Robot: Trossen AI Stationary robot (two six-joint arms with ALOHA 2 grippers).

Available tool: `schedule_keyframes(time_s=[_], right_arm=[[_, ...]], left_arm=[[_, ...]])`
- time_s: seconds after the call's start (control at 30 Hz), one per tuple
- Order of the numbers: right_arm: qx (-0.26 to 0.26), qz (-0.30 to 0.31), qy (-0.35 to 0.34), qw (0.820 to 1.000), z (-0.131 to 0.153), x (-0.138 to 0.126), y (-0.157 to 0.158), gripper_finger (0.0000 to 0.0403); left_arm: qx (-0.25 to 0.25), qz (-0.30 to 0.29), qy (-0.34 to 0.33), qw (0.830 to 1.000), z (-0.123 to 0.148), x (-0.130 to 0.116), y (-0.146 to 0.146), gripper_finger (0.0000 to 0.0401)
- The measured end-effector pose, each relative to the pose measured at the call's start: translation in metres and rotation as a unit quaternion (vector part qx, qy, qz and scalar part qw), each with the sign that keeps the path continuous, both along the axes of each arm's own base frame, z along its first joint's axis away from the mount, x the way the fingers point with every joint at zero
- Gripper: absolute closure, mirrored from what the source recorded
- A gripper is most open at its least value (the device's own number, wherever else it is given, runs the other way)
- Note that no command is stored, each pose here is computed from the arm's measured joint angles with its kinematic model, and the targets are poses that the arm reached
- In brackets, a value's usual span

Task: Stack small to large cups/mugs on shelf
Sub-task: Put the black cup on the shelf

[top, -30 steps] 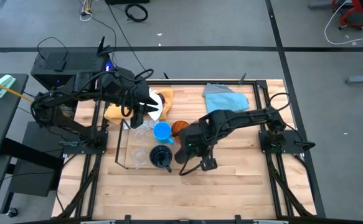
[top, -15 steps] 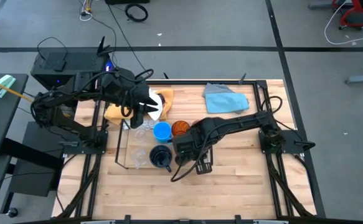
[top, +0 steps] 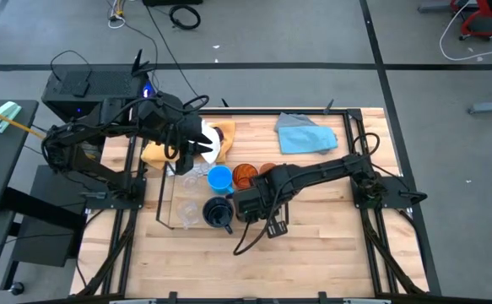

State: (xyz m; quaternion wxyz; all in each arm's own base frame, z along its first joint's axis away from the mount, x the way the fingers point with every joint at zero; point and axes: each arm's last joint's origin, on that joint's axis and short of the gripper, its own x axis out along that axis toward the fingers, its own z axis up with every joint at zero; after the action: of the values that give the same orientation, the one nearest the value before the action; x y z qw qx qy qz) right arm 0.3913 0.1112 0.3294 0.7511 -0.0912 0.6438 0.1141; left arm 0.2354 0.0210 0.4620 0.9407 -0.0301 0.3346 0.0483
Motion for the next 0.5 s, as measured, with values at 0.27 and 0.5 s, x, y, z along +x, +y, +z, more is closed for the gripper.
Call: schedule_keyframes(time_s=[0.27, 0.5], right_arm=[[-0.001, 0.005, 0.000, 1.000, 0.0000, 0.0005, -0.0019, 0.0403], [0.001, -0.003, 0.000, 1.000, 0.0000, 0.0013, -0.0049, 0.0403]], left_arm=[[0.000, 0.000, 0.000, 1.000, -0.0001, 0.0000, 0.0000, 0.0294], [0.000, 0.000, 0.001, 1.000, -0.0001, -0.0001, -0.0001, 0.0294]])
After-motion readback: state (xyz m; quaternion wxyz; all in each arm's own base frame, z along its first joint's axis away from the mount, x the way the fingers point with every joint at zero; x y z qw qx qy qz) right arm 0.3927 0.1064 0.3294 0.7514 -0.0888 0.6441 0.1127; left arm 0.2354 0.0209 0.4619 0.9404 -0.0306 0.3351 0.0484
